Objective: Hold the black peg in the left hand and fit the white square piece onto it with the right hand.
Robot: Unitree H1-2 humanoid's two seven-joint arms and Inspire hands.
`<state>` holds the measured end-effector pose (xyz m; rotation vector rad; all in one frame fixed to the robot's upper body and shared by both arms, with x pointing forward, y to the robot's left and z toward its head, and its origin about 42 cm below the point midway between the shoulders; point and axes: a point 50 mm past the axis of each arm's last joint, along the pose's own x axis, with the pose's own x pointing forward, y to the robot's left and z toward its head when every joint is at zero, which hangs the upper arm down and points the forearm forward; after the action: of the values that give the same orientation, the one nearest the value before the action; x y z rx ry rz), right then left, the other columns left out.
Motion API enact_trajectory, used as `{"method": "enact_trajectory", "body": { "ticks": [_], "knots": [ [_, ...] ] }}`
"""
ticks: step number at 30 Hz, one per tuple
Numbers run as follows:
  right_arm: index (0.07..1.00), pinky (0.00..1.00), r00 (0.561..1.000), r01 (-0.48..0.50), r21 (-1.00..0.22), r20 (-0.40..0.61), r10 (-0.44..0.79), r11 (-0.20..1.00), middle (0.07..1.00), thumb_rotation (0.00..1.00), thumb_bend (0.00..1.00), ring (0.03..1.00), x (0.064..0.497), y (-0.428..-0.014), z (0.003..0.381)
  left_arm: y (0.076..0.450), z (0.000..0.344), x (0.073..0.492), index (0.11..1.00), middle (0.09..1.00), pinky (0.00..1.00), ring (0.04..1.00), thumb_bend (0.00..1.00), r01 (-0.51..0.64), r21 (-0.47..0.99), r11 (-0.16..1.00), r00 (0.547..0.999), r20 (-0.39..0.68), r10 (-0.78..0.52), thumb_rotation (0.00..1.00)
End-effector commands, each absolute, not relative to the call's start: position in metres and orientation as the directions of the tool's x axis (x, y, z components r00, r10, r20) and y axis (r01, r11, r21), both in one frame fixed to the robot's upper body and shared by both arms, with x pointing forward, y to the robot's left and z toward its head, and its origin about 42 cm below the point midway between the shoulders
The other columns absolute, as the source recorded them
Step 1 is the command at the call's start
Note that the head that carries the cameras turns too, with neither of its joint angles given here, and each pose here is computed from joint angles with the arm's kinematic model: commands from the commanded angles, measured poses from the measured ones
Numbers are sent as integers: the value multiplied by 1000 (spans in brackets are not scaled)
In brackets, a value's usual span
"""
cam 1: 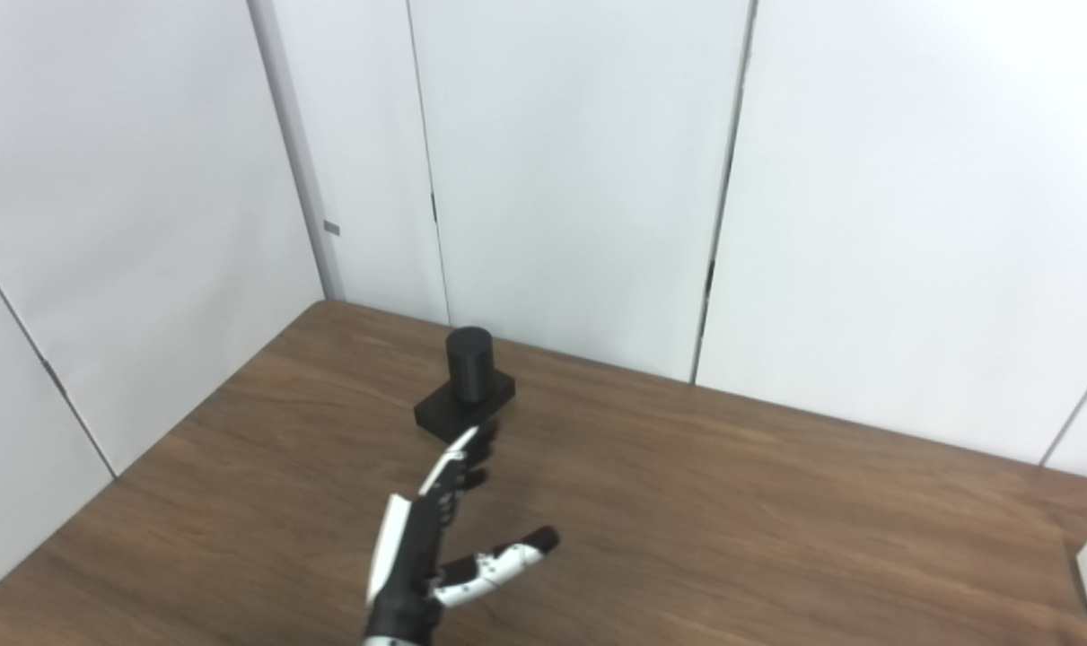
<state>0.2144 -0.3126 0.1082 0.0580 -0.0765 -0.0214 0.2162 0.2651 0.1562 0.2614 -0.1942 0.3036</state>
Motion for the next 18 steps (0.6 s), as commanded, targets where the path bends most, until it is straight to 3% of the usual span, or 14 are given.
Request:
{"method": "enact_trajectory", "body": {
  "ticks": [1, 4, 9, 12, 18],
  "knots": [
    [999, 1000, 999, 11, 44, 49, -13, 999, 996, 1000, 721, 1000, 190, -314, 98, 272, 173, 214, 901, 918, 850, 914, 959, -370, 333, 867, 922, 243, 300, 335],
    [1000, 1000, 999, 15, 36, 42, -17, 999, 1000, 1000, 716, 1000, 191, -313, 99, 286, 190, 224, 926, 940, 903, 934, 958, -399, 526, 751, 917, 211, 339, 606],
    [1000, 1000, 999, 23, 28, 33, -24, 999, 1000, 1000, 723, 1000, 191, -312, 100, 304, 203, 244, 898, 925, 825, 907, 949, -438, 729, 527, 885, 246, 396, 557],
    [1000, 1000, 999, 28, 28, 27, -29, 999, 1000, 990, 715, 1000, 191, -312, 100, 319, 207, 259, 888, 917, 727, 885, 981, -432, 819, 378, 870, 268, 414, 590],
    [1000, 1000, 999, 28, 39, 32, -30, 999, 1000, 952, 716, 1000, 192, -311, 99, 338, 205, 282, 857, 906, 768, 895, 1000, -396, 862, 316, 871, 244, 425, 621]
  ]
}}
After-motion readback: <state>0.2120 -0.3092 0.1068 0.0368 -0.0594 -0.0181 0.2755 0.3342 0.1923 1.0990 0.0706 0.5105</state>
